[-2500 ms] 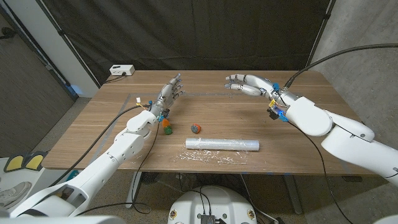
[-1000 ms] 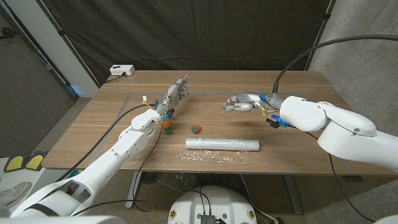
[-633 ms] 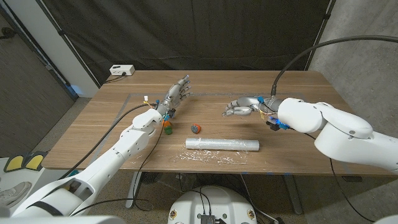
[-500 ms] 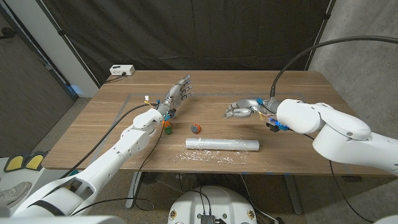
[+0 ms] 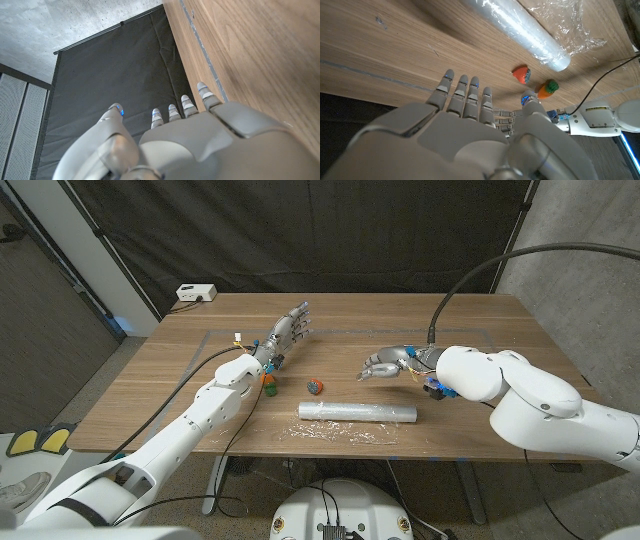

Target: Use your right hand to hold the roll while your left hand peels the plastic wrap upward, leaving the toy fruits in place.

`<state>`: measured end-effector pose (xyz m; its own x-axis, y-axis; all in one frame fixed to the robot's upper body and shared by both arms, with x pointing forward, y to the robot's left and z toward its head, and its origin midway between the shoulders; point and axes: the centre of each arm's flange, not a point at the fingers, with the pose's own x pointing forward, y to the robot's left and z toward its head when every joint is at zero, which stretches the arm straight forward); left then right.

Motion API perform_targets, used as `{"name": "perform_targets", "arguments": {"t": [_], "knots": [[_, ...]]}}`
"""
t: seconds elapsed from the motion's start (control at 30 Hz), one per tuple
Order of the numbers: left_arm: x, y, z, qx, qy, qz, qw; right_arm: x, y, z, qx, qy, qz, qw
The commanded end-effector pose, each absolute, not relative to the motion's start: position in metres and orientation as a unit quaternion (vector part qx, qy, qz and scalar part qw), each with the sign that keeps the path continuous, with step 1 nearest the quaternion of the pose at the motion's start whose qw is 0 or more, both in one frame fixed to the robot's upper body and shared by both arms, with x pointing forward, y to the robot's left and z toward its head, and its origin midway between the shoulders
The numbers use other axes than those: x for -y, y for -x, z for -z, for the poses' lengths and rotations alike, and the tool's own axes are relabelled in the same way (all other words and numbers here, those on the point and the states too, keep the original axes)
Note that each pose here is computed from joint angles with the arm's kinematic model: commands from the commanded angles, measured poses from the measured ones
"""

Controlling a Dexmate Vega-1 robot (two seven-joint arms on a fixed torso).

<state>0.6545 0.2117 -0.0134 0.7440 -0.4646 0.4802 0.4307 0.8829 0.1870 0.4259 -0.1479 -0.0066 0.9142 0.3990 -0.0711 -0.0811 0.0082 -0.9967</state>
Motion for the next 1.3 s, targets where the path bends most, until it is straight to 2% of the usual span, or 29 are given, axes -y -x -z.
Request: {"name": "perform_targets", "arguments": {"t": [0.03,1.3], "knots": [[-0.213,-0.656,0.014,0.258,-0.037,0.251,0.932,0.13,-0.429,0.025,0.103,0.686,-0.19,0.695],[-0.2,-0.661,0.007,0.241,-0.063,0.278,0.928,0.101,-0.431,0.069,0.105,0.741,-0.128,0.651]]}}
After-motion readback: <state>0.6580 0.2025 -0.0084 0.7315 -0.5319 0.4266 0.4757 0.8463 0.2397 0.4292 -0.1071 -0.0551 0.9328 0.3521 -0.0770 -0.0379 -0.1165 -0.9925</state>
